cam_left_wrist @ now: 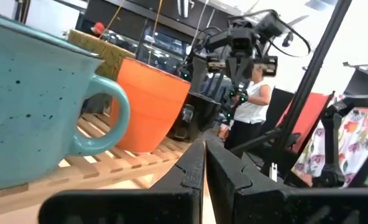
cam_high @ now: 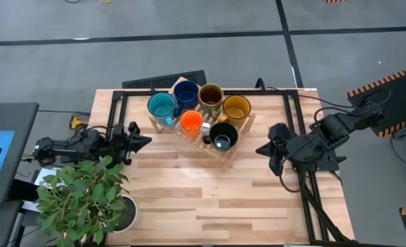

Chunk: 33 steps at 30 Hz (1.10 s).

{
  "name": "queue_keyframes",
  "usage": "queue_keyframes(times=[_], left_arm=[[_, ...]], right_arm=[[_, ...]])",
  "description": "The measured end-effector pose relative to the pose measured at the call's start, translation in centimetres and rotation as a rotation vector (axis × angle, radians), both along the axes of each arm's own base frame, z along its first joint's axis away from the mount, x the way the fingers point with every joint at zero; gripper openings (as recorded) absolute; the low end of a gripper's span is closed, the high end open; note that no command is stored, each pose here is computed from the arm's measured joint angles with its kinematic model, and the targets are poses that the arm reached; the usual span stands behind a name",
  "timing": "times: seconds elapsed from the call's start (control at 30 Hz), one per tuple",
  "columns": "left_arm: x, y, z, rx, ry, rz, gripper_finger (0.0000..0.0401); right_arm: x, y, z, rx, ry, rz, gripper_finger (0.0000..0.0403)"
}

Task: Place coffee mugs
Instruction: Return to Home Position

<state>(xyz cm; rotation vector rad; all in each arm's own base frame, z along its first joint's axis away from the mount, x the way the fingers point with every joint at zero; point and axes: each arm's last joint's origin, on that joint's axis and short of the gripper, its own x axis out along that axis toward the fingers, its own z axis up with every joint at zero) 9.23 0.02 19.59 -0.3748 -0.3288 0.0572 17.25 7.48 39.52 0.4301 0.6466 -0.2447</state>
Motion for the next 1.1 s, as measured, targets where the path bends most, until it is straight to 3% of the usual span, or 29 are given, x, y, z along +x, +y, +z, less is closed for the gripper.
queue_keyframes(times=[0.13, 0.23, 0.5, 0.77, 1.1], left_arm=[[0.1, 0.2, -0.2, -0.03, 0.017, 0.024, 0.0], [0.2, 0.4, -0.8, -0.065, 0.075, 0.106, 0.0], [0.3, 0.6, -2.1, -0.067, 0.206, 0.168, 0.0], [0.3, 0.6, -2.3, -0.061, 0.253, 0.164, 0.0], [0.3, 0.6, -2.3, -0.061, 0.256, 0.165, 0.0]], right_arm=[[-0.8, 0.7, 0.1, -0.019, -0.017, 0.039, 0.0017], [-1.9, 1.0, -0.2, -0.032, -0.042, 0.057, 0.0017], [-4.0, 1.2, -3.7, -0.013, -0.173, 0.149, 0.0017], [-4.3, -2.1, -7.2, -0.139, -0.387, 0.146, 0.0018], [-6.9, -5.9, -14.9, -0.151, -0.559, 0.155, 0.0018]])
